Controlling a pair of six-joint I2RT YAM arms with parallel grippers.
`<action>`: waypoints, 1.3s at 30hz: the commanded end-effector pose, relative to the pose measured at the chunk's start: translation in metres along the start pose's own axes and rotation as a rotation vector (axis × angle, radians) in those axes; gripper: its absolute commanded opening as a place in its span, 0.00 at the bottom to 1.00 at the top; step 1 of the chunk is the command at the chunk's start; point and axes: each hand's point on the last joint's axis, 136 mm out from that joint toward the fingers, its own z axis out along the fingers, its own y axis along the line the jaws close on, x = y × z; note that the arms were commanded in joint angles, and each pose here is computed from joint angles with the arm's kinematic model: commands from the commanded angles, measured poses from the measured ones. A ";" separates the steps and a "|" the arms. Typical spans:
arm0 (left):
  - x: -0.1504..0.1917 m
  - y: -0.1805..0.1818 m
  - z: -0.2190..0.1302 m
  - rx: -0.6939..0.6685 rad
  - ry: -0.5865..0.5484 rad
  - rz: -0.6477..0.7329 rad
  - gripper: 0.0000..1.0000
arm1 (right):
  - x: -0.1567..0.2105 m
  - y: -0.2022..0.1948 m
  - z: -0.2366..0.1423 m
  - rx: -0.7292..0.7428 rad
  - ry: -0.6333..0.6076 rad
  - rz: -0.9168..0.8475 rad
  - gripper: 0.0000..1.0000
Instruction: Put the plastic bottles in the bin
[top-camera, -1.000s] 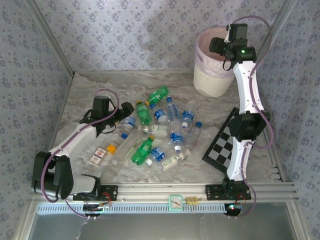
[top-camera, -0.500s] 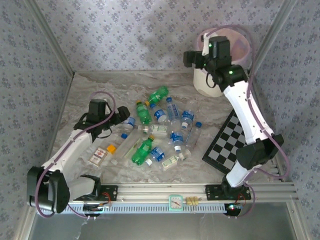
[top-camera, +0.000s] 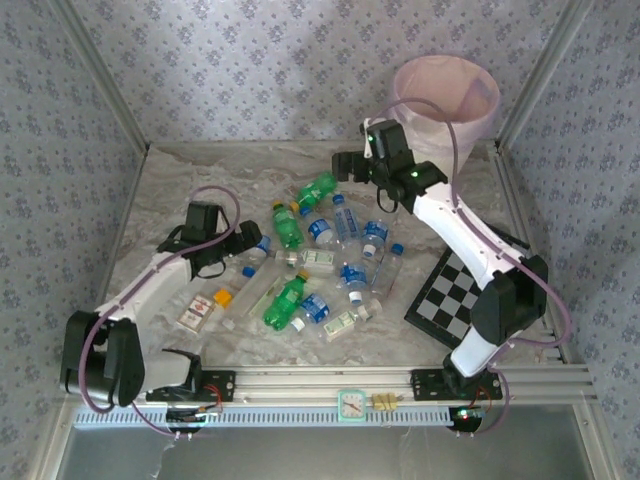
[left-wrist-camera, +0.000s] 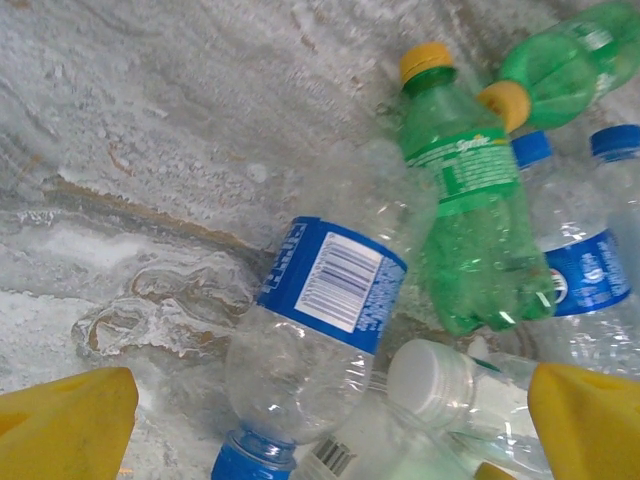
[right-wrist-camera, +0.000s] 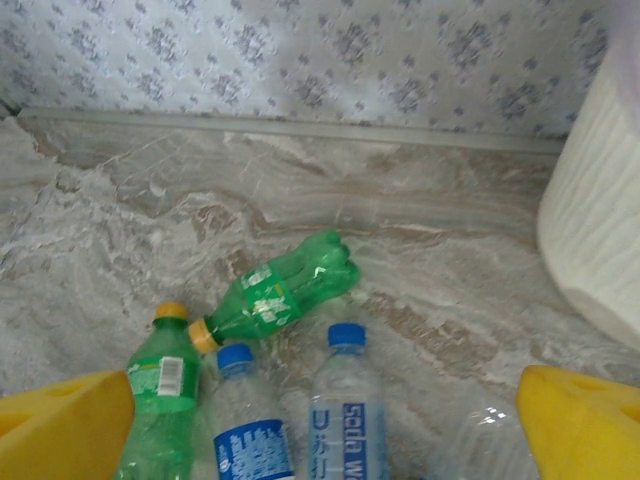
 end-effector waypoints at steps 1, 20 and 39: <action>0.000 -0.006 0.009 0.015 -0.004 0.017 1.00 | 0.005 0.010 -0.004 -0.031 -0.023 0.041 1.00; 0.028 -0.001 0.059 -0.121 0.135 0.141 1.00 | 0.079 0.039 0.016 -0.085 0.131 0.026 1.00; 0.034 0.023 0.076 -0.255 0.161 0.164 0.72 | 0.084 0.034 0.015 -0.052 0.140 0.006 1.00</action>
